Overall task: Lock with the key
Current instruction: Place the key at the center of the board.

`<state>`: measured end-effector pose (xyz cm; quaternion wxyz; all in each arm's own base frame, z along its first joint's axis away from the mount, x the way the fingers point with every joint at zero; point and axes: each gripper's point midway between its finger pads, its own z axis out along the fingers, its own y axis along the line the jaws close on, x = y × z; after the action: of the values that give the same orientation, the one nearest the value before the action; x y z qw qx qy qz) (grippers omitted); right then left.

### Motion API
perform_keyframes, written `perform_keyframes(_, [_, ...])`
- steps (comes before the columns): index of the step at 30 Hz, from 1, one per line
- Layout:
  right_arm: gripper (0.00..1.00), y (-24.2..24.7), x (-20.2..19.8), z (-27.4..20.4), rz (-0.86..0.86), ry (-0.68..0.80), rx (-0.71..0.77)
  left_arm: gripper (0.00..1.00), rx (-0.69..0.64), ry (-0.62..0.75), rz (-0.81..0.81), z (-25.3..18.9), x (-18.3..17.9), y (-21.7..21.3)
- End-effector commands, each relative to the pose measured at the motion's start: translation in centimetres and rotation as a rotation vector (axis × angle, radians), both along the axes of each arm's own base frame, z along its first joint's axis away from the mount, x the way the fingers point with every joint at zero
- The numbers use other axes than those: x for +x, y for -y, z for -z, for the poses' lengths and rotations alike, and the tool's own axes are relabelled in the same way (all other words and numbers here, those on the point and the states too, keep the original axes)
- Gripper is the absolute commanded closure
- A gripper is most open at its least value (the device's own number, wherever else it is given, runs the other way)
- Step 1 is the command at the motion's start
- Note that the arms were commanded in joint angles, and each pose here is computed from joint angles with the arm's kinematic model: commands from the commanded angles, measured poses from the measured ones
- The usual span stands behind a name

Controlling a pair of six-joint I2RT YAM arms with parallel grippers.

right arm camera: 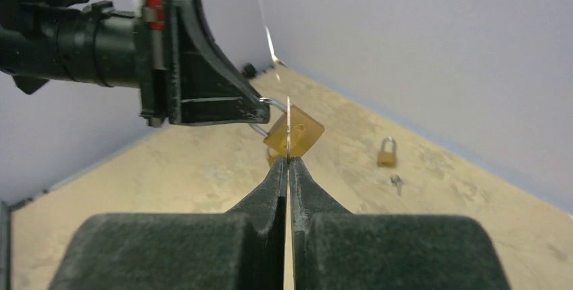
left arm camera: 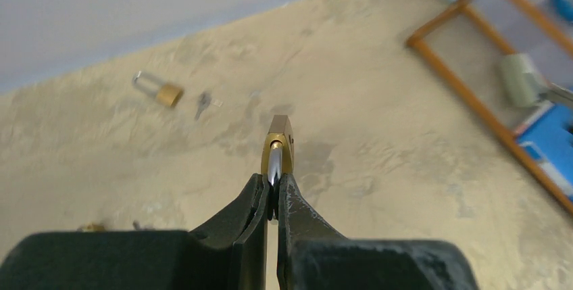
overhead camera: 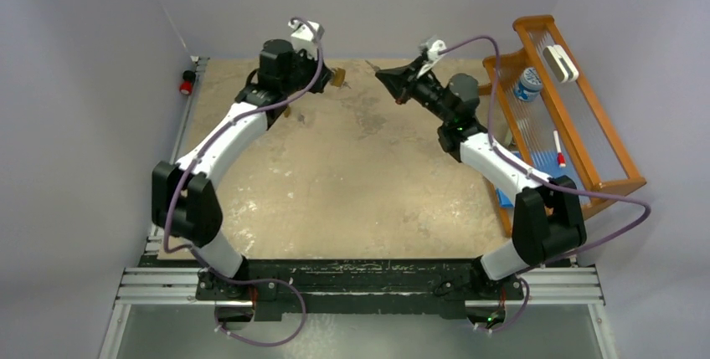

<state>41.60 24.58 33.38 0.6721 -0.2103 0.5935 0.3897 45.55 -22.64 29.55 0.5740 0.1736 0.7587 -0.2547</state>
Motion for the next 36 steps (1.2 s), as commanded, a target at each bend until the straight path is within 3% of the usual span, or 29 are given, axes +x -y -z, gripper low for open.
perform_keyframes(1, [1.0, 2.5, 3.5, 6.2, 0.259, -0.132, -0.226, 1.0, 0.045, -0.104, -0.218, 1.5, 3.1, -1.9])
perform_keyframes(14, [1.0, 3.0, 8.4, 14.0, 0.395, -0.428, -0.29, 1.0, 0.13, -0.307, -0.387, 8.8, 6.5, 4.1])
perform_keyframes(20, [1.0, 3.6, 10.1, 17.2, 0.455, -0.494, -0.335, 1.0, 0.231, -0.351, -0.441, 11.3, 7.6, 6.1])
perform_keyframes(36, [1.0, 1.5, 13.0, 23.1, 0.422, -0.593, -0.319, 1.0, 0.228, -0.432, -0.45, 16.8, 8.2, 9.3])
